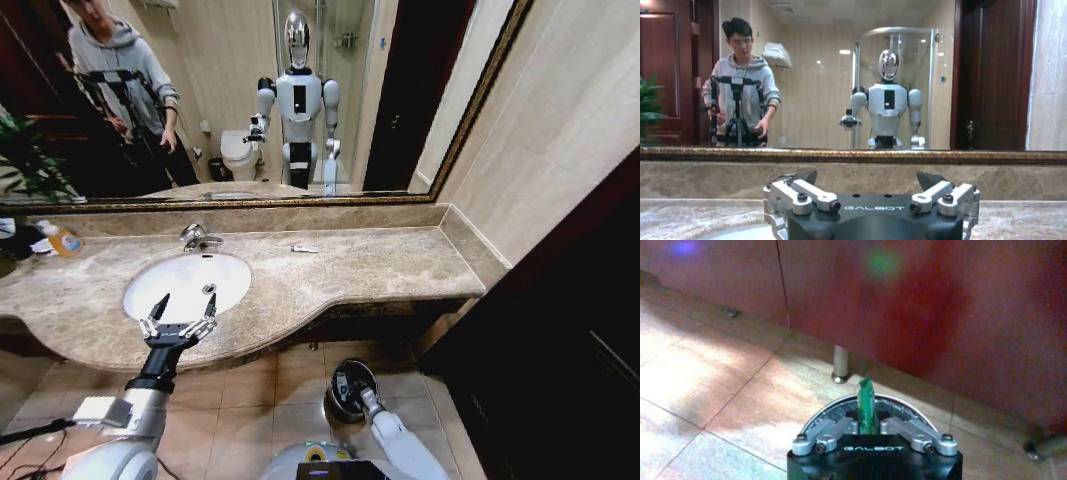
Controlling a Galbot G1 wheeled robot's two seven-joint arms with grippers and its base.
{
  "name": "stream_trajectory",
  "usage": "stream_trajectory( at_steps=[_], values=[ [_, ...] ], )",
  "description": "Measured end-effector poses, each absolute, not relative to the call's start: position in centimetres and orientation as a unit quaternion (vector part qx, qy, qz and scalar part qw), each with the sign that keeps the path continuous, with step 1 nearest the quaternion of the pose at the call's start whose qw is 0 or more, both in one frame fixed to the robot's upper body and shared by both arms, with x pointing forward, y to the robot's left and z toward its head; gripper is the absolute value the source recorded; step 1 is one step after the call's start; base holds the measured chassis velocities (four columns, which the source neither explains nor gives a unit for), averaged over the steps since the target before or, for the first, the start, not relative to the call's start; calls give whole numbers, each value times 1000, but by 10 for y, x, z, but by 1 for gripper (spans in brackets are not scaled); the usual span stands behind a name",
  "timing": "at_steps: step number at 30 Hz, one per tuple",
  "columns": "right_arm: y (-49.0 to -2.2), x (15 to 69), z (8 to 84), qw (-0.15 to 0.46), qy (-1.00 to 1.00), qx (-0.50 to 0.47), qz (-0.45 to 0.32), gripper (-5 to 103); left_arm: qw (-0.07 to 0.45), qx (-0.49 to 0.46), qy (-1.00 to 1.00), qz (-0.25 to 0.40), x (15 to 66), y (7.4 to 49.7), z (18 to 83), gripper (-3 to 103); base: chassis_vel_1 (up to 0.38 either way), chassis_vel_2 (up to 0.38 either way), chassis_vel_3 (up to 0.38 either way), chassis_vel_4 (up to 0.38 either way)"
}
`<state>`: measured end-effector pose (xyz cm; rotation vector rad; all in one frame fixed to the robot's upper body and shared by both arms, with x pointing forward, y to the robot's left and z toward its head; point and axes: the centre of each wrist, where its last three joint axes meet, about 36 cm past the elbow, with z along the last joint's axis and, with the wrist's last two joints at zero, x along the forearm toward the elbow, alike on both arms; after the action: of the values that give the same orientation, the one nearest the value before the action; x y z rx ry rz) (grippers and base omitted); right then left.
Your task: Pick up the trash from the sink and place it in the trash bin.
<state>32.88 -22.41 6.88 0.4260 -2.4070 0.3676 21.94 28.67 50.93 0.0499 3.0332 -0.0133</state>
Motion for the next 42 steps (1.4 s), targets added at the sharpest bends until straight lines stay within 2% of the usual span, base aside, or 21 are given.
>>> stream_trajectory(
  at_steps=[1,3,5,6,11,12,14,16,17,18,20,23,32,34,35,36,39,42],
  values=[
    [-225,329,69,329,-920,162,141,21,54,16,998,-4,219,287,509,100,0,0,0,0],
    [-225,329,69,329,-920,162,141,21,54,16,998,-4,219,287,509,100,0,0,0,0],
    [-226,328,69,329,-920,161,139,32,54,16,998,-4,219,287,509,100,0,0,0,0],
    [-226,328,69,329,-920,161,139,32,54,16,998,-4,219,287,509,100,0,0,0,0],
    [-226,321,72,325,-923,158,131,64,54,16,998,-4,219,287,509,100,0,0,0,0],
    [-226,321,72,325,-923,158,131,64,54,16,998,-4,219,287,509,100,0,0,0,0],
    [-226,315,71,327,-923,157,127,75,54,16,998,-4,219,287,509,100,0,0,0,0],
    [-227,313,71,327,-923,157,126,75,54,16,998,-4,219,287,509,100,0,0,0,0],
    [-228,308,72,328,-924,156,124,86,54,16,998,-4,219,287,509,100,0,0,0,0],
    [-228,305,72,328,-924,156,123,91,54,16,998,-4,219,287,509,100,0,0,0,0],
    [-229,302,72,329,-924,155,121,91,54,16,998,-4,219,287,509,100,0,0,0,0],
    [-234,295,75,326,-927,147,110,100,54,16,998,-4,219,287,509,100,0,0,0,0],
    [-250,291,101,292,-945,125,78,100,54,16,998,-4,219,287,509,100,0,0,0,0],
    [-254,290,115,269,-953,120,77,100,54,16,998,-4,219,287,509,100,0,0,0,0],
    [-264,292,138,222,-967,96,85,100,54,16,998,-4,219,287,509,100,0,0,0,0],
    [-264,292,138,222,-967,96,85,100,54,16,998,-4,219,287,509,100,0,0,0,0],
    [-294,282,173,170,-979,56,97,100,54,16,998,-4,219,287,509,100,0,0,0,0],
    [-310,273,191,154,-982,38,102,100,54,17,998,-4,219,287,509,100,0,0,0,0]
  ],
)
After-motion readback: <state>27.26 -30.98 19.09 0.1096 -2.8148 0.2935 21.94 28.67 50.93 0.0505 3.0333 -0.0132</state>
